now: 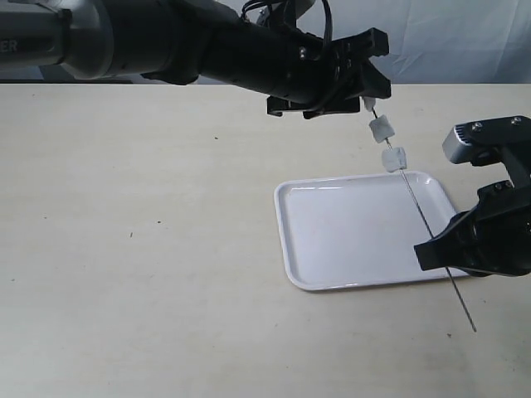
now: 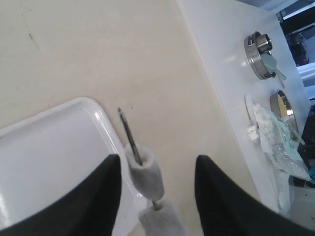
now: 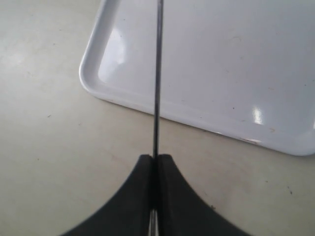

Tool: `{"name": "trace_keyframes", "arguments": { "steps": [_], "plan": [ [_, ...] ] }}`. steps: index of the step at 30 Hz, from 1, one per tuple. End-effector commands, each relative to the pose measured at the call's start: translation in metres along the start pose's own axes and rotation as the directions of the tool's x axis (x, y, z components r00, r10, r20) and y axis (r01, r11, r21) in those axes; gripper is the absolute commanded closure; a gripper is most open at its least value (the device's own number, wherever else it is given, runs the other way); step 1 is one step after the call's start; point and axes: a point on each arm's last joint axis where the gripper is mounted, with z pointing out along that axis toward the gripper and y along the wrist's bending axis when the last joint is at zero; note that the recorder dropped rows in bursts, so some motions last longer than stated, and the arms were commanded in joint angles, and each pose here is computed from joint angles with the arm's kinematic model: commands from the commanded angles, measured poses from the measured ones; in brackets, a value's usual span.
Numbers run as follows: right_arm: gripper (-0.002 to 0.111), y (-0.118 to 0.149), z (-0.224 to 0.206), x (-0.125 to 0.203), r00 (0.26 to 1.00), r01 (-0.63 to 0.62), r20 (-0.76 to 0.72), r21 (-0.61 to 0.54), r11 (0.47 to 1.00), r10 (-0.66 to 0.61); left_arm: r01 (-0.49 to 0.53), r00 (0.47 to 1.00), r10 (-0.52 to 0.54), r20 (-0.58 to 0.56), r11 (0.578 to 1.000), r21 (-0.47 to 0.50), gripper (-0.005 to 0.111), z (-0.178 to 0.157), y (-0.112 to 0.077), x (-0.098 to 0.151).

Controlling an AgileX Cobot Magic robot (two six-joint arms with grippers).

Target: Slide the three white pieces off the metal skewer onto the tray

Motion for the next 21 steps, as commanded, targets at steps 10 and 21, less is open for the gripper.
{"name": "trace_keyframes", "arguments": {
  "steps": [10, 21],
  "plan": [
    [0.109, 0.0, -0.0016, -0.0009, 1.0, 0.006, 0.019, 0.004, 1.0, -0.006, 0.014, 1.0, -0.014, 0.001, 1.0, 0.013, 0.084, 0.0021, -0.0028, 0.0007],
    [0.109, -0.0004, -0.0016, -0.0007, 1.0, 0.012, 0.017, 0.008, 1.0, -0.012, 0.007, 1.0, -0.007, -0.004, 1.0, 0.011, 0.1, 0.0021, -0.0026, 0.0012]
  ]
}}
